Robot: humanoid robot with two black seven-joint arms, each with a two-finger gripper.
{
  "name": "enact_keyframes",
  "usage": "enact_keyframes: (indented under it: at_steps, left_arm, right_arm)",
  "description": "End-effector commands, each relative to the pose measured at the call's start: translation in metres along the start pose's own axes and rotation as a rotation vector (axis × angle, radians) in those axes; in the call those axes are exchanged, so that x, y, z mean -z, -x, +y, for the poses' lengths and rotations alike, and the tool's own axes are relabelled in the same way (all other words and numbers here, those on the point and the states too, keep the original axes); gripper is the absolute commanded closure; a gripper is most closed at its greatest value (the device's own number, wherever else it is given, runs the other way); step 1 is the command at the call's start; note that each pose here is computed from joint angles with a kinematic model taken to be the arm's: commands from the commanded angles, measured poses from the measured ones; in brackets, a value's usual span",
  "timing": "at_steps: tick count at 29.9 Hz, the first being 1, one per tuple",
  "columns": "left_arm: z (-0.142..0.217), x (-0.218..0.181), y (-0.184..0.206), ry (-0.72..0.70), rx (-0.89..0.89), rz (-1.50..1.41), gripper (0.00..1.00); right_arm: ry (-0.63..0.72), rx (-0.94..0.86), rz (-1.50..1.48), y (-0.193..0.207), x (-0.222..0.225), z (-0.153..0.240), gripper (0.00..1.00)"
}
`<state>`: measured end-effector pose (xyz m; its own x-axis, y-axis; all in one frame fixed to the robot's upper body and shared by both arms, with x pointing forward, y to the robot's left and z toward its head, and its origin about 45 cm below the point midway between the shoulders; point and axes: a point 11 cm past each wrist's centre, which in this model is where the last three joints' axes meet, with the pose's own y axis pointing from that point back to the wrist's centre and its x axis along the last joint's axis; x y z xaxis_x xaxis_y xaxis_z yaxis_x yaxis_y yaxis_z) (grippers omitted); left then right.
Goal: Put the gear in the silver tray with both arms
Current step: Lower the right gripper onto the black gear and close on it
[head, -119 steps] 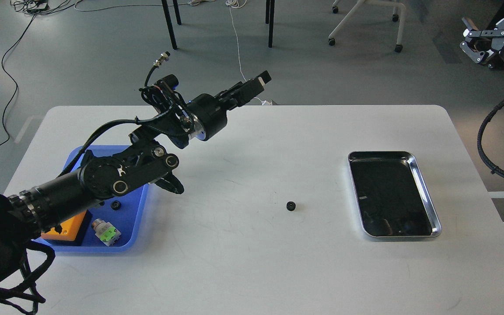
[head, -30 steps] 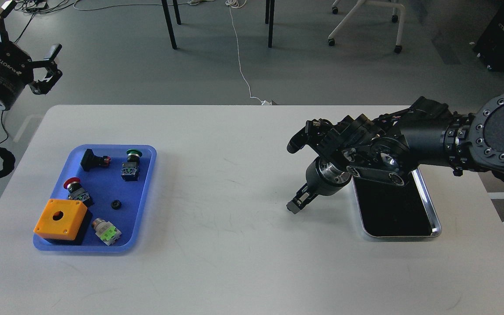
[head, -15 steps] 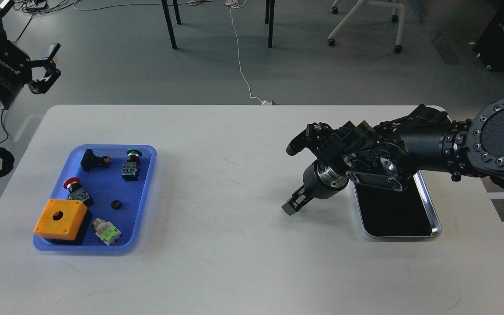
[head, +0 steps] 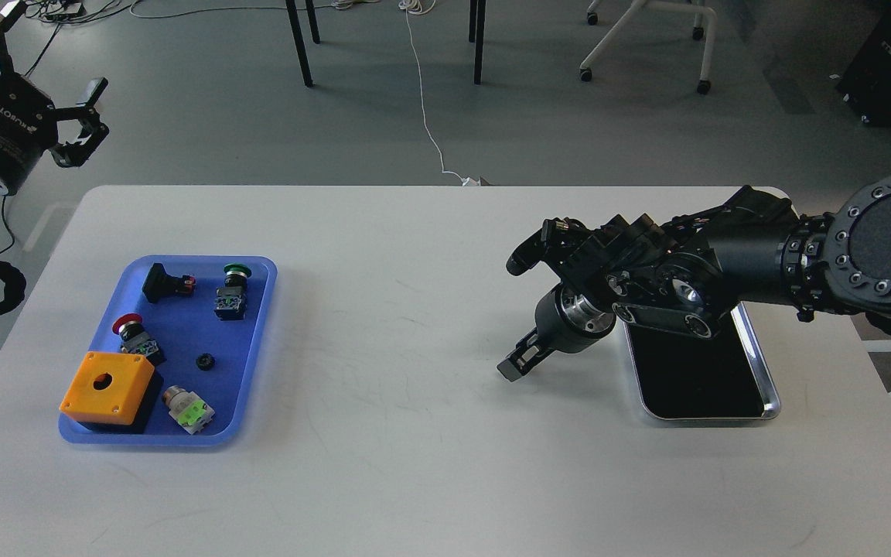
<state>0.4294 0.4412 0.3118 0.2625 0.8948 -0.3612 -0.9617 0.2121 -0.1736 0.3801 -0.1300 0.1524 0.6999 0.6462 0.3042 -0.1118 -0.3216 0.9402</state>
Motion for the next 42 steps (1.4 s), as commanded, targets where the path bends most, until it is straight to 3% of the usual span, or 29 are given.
enact_keyframes:
  at_steps: [1,7,28,35,39,42]
  left_arm:
    - [0.0,-0.0002,0.0,0.001,0.0,0.0,0.02]
    - [0.0004,0.0003,-0.0003,0.0,-0.001,0.0,0.02]
    - [0.0029,0.0045,-0.0019,-0.01,-0.005,0.001,0.02]
    - [0.0027,0.0053,-0.0015,-0.011,-0.005,0.003,0.02]
    - [0.0027,0.0053,-0.0015,-0.011,-0.005,0.003,0.02]
    - [0.0025,0.0042,-0.0015,-0.01,-0.004,0.001,0.02]
  right_arm:
    - [0.0,0.0,-0.005,0.0014,-0.0009,-0.0014,0.46]
    - [-0.026,0.003,-0.006,0.0029,0.0013,-0.0024,0.54]
    - [-0.018,0.002,-0.02,0.0059,-0.0046,-0.0056,0.62]
    - [-0.008,-0.003,-0.019,0.0037,-0.0071,-0.0038,0.71]
    - [-0.011,0.003,-0.02,0.005,-0.0066,-0.0044,0.82]
    - [-0.011,0.004,-0.02,0.0051,-0.0066,-0.0044,0.84]
